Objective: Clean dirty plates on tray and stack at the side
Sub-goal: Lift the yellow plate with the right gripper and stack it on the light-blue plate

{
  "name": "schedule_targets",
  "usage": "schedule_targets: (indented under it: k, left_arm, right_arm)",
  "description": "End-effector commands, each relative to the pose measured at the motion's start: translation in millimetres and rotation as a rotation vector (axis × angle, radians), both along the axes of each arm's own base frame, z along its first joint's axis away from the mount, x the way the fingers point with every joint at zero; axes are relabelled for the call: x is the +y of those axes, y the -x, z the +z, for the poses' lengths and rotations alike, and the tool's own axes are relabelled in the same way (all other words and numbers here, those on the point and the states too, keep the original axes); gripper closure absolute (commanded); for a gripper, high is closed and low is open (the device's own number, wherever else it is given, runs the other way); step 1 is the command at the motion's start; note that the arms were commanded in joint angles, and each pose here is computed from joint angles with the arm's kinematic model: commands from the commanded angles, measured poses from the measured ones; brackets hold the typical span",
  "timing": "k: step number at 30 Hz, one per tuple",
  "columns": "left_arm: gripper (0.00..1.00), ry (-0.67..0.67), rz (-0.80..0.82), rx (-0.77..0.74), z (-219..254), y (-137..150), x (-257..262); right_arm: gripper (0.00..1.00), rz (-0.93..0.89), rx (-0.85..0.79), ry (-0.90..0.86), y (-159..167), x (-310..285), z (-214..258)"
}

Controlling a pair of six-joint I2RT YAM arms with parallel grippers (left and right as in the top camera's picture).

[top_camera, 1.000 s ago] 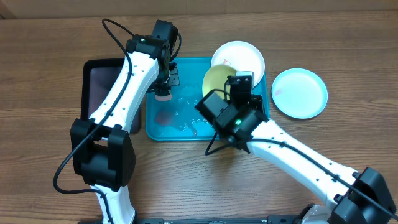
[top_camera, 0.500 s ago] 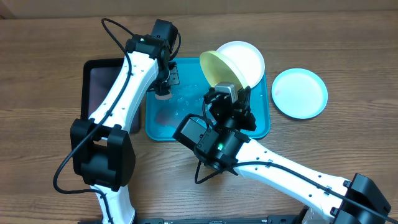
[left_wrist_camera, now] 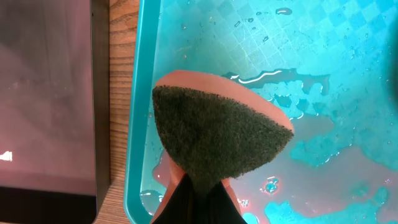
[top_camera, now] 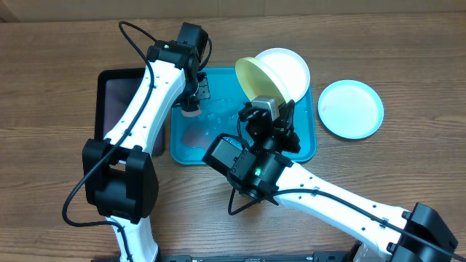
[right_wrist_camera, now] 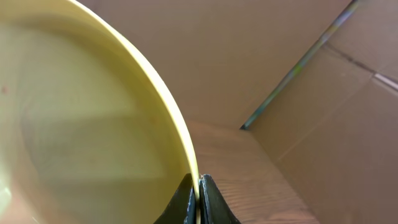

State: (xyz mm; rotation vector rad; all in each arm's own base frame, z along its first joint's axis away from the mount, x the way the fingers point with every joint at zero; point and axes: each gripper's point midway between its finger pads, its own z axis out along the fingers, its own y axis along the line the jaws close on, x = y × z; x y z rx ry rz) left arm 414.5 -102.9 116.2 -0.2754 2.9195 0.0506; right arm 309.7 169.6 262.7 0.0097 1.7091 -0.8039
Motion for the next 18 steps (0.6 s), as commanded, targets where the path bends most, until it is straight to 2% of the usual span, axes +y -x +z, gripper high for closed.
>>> schedule_targets:
  k: [1,12,15,18]
  left_arm:
    - [0.96,0.005,0.009,0.002,-1,-2,2]
    - [0.96,-0.004,0.01,-0.001,-1,-2,3]
    - [0.96,-0.004,0.01,-0.005,-1,-3,2]
    - [0.96,-0.004,0.01,-0.004,-1,-3,2]
  right_arm:
    - [0.96,0.021,0.064,-0.108,-4,2,-11]
    - [0.97,0.02,0.685,-0.649,-14,-9,-123]
    - [0.96,0.085,0.829,-0.796,-23,-14,-136]
    - [0.96,0.141,0.901,-0.963,-34,-26,-137]
